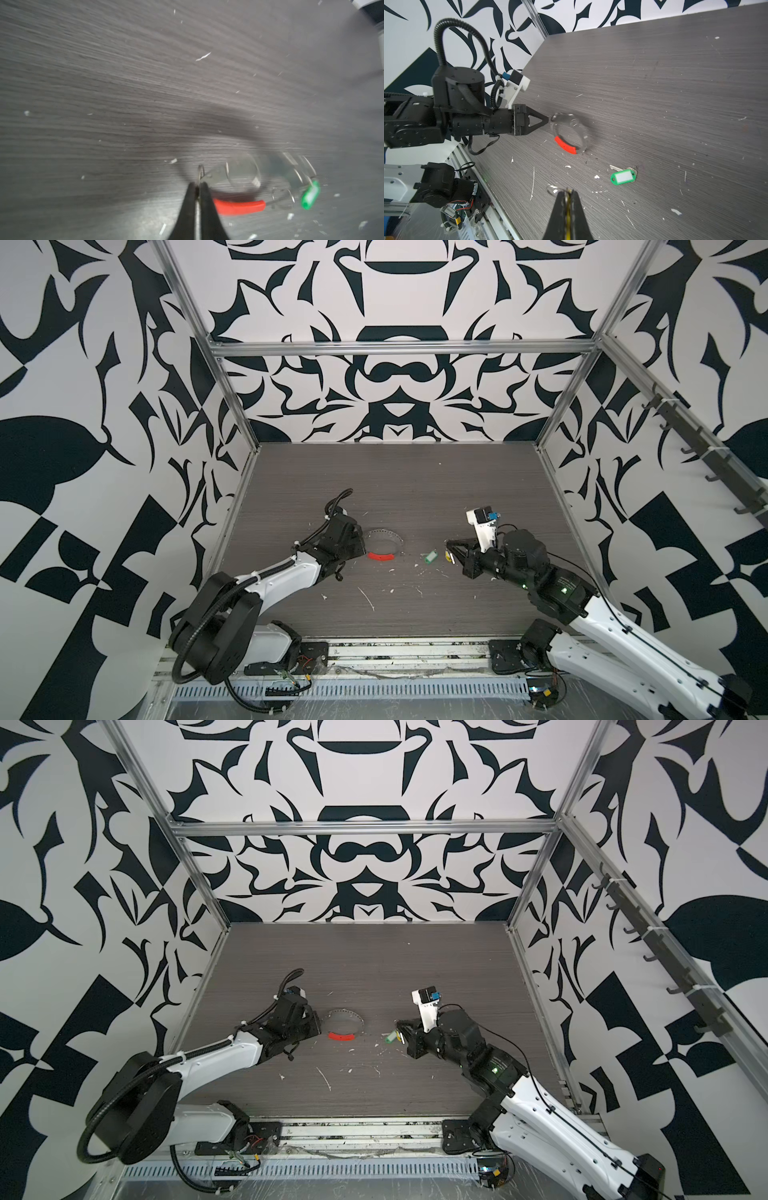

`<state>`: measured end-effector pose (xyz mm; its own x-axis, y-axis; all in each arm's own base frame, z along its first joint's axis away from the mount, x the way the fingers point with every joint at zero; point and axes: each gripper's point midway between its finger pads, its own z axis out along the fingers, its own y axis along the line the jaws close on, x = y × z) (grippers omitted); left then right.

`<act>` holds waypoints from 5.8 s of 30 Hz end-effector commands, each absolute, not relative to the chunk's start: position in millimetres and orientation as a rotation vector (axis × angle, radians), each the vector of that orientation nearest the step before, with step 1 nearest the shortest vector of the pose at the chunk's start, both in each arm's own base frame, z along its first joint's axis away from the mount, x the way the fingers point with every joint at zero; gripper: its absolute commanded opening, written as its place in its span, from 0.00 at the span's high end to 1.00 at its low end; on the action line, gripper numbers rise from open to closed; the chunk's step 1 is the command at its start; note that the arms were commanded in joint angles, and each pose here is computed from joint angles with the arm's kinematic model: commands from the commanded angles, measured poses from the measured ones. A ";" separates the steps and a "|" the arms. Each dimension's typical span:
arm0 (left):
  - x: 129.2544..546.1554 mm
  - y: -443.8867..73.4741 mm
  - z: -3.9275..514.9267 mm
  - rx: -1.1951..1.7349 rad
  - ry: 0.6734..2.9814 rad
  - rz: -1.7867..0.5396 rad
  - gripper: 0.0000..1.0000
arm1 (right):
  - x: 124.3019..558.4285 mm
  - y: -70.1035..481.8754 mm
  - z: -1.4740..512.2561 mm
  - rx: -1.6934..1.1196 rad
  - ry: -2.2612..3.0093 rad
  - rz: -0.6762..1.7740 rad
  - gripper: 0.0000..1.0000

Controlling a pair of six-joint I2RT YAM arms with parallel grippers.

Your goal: Remove the keys from the keyring

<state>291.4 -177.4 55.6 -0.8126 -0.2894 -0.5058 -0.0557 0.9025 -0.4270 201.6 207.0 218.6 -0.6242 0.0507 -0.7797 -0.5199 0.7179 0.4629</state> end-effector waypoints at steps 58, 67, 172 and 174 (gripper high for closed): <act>355.2 -36.8 228.2 -0.498 1.787 -0.188 0.01 | 235.3 184.8 194.5 -0.185 2.008 0.343 0.01; 374.0 53.0 177.0 -0.503 1.925 0.187 0.01 | 237.5 175.8 196.6 -0.143 1.992 0.308 0.01; 389.6 49.5 92.2 -0.289 1.869 0.171 0.01 | 387.1 6.4 78.8 0.015 1.957 -0.015 0.00; 389.6 49.6 92.5 -0.289 1.868 0.172 0.01 | 387.3 6.7 78.5 0.009 1.958 -0.015 0.00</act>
<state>388.4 48.5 88.0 -0.3149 -0.1123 -0.9424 -0.2842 0.9586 -0.0192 377.0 2.6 59.6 -0.4322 0.0070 -0.9017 0.0306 0.9995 -0.0069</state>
